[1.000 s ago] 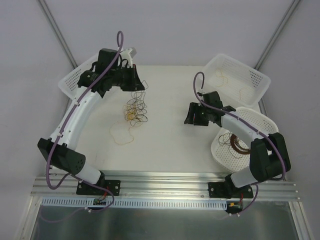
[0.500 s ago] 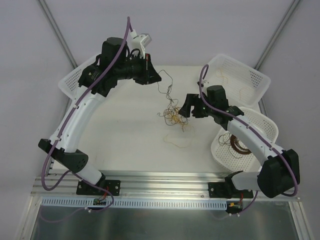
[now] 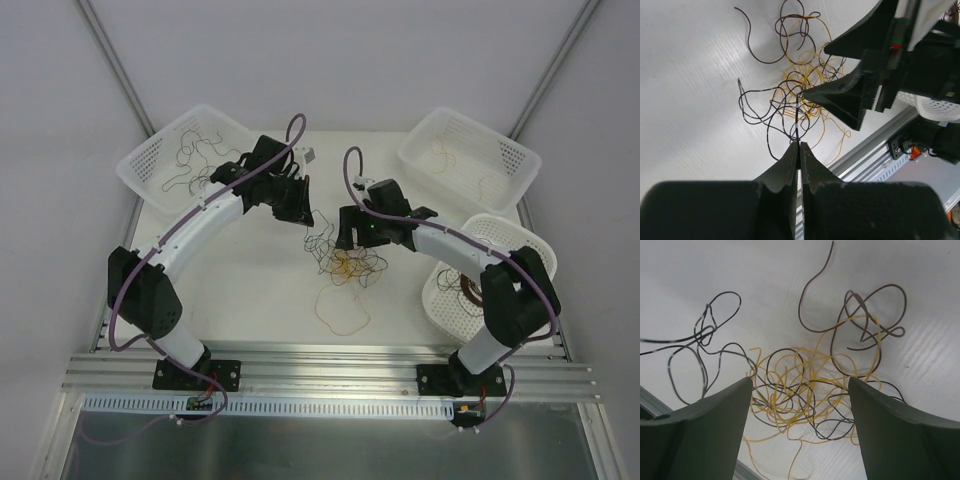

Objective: Untangle the cables

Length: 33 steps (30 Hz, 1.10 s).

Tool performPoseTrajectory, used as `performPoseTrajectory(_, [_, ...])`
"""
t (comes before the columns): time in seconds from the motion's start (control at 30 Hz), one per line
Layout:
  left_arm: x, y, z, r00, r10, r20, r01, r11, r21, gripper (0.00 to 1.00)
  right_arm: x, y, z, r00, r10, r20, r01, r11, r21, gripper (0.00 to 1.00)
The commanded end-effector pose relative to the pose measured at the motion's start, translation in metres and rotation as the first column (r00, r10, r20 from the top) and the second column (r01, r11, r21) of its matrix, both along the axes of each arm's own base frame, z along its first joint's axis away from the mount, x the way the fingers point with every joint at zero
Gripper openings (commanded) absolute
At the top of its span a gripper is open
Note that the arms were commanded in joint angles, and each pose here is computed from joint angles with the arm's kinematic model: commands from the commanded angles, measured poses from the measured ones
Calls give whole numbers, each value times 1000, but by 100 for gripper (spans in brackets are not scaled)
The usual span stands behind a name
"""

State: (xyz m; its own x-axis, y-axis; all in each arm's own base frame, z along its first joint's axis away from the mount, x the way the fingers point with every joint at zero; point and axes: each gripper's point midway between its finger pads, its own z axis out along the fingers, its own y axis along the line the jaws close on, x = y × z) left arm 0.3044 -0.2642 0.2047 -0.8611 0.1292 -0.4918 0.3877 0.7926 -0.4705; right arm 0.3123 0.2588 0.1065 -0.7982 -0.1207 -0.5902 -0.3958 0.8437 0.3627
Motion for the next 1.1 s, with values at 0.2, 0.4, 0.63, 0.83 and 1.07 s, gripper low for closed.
performPoseTrajectory(0.2, [13, 14, 21, 988, 54, 144, -56, 998, 9, 0, 0, 29, -41, 997, 35, -62, -38, 997, -60, 75])
performPoseTrajectory(0.4, [26, 47, 44, 968, 147, 202, -146, 989, -17, 0, -12, -4, -73, 995, -14, -103, -9, 976, -216, 59])
performPoseTrajectory(0.63, [39, 96, 101, 911, 265, 316, -245, 964, -102, 0, -22, -43, -95, 983, -120, -138, 69, 942, -327, 33])
performPoseTrajectory(0.83, [40, 156, 156, 793, 379, 478, -381, 919, -96, 0, -20, -81, -97, 952, -260, -162, 193, 919, -344, 29])
performPoseTrajectory(1.07, [28, 248, 203, 604, 430, 671, -650, 753, 102, 0, -23, -117, -99, 896, -394, -204, 310, 885, -348, 27])
